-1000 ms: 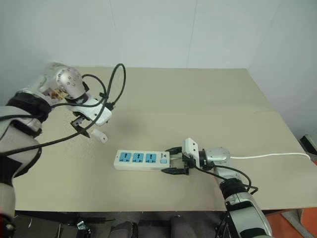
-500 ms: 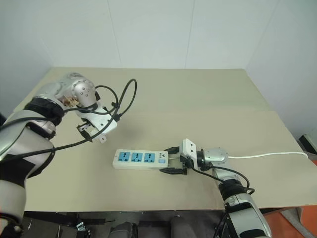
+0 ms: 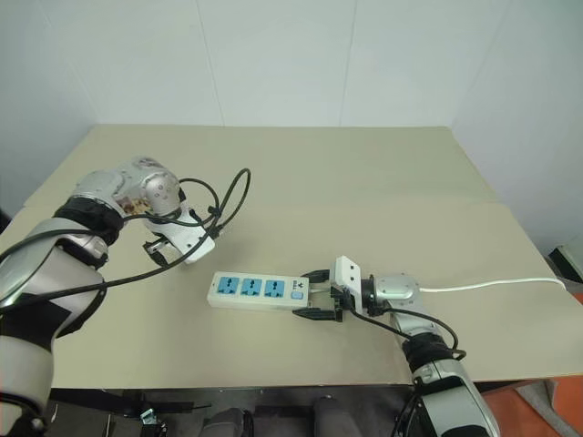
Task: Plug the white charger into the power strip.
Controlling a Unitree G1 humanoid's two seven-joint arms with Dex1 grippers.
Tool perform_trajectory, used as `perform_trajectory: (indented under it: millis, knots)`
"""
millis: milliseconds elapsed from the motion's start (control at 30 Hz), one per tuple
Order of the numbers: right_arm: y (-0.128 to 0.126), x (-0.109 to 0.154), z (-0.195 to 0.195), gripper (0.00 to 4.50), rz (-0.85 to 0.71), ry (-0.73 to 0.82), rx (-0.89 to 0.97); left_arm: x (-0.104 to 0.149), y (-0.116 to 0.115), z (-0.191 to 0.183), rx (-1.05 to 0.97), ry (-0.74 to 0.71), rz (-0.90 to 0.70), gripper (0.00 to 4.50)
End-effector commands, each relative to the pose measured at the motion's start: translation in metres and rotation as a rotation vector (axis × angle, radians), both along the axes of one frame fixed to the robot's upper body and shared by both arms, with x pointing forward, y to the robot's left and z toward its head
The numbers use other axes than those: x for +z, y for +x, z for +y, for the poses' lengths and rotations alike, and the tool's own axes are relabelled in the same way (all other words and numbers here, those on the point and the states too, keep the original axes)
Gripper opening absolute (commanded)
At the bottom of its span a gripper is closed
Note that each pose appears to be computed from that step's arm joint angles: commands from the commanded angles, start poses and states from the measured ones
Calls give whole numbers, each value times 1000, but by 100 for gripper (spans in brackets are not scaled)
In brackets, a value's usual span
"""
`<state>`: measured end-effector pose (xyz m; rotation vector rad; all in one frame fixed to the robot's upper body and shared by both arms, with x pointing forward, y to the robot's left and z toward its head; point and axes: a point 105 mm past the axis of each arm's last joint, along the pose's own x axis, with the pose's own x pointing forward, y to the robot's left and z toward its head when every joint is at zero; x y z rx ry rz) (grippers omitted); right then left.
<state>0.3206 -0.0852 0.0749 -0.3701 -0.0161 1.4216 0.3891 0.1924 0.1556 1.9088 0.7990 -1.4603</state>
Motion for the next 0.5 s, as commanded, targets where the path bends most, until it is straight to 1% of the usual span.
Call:
perform_trajectory:
  millis: [33, 500]
  knots:
    - [-7, -25, -2, 342, 64, -88, -8, 2, 2, -4, 7, -30, -17, 450]
    - [-6, -28, -5, 342, 56, -106, -32, -11, 9, 2, 35, 4, -52, 450]
